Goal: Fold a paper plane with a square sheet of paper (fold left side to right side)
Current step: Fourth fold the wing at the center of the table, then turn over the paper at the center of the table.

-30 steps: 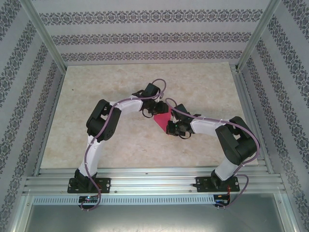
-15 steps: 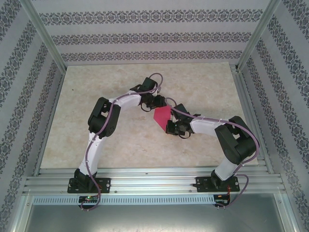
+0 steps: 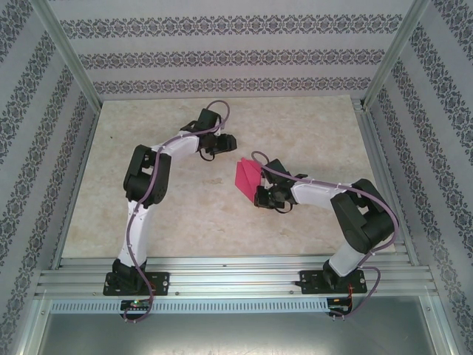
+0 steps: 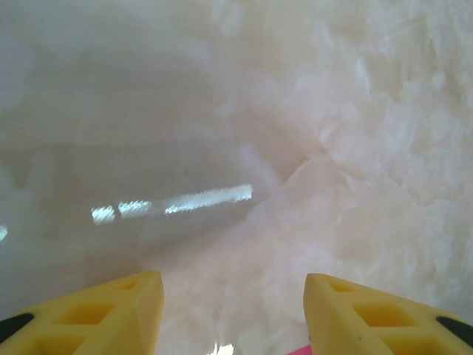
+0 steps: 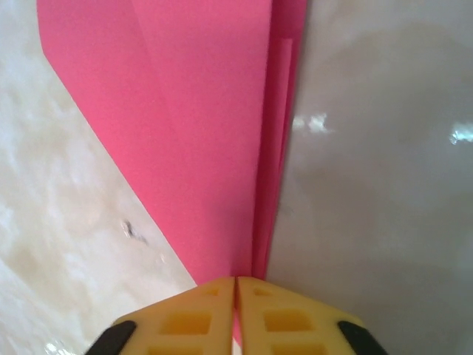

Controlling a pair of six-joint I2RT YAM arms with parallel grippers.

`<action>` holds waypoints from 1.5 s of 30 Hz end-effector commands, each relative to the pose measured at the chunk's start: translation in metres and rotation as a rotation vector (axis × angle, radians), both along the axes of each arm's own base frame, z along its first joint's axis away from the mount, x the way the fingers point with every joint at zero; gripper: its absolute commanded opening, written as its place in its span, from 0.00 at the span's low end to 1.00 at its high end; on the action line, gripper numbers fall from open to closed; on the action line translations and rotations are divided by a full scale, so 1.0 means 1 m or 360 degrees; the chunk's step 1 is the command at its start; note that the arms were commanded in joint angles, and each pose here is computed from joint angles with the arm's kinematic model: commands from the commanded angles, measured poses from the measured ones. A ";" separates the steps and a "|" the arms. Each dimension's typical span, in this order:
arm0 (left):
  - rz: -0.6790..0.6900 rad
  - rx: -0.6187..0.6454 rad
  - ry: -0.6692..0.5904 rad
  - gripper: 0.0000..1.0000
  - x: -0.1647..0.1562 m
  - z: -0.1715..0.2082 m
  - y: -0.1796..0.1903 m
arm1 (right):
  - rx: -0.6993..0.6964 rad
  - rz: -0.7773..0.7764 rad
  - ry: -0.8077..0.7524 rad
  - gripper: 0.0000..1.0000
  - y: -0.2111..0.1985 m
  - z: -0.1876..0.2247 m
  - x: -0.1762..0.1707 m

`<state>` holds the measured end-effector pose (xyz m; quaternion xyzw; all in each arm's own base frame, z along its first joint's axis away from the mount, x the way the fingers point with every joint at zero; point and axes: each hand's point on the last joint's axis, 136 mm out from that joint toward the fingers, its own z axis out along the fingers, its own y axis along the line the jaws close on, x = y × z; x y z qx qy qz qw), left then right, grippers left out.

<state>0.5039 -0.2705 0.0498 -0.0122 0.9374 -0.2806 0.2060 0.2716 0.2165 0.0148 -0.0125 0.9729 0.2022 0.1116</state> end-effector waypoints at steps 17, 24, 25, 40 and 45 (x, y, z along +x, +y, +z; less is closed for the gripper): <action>-0.0224 -0.0589 0.0010 0.57 -0.098 0.034 -0.074 | 0.0316 -0.0212 -0.0597 0.54 -0.056 0.104 0.023; -0.0255 -0.0578 0.0078 0.54 -0.095 0.012 -0.095 | 0.0377 -0.0236 -0.0587 0.55 -0.065 0.100 0.011; -0.0264 -0.0583 0.0084 0.53 -0.096 0.011 -0.097 | 0.0380 -0.0237 -0.0586 0.55 -0.066 0.100 0.011; -0.0464 -0.0799 -0.0191 0.08 -0.102 0.086 -0.113 | 0.0874 -0.0238 -0.0732 0.65 -0.044 0.134 0.017; -0.0525 -0.0861 -0.0405 0.06 -0.115 0.156 -0.104 | 0.1065 -0.0229 -0.0833 0.89 -0.037 0.159 0.019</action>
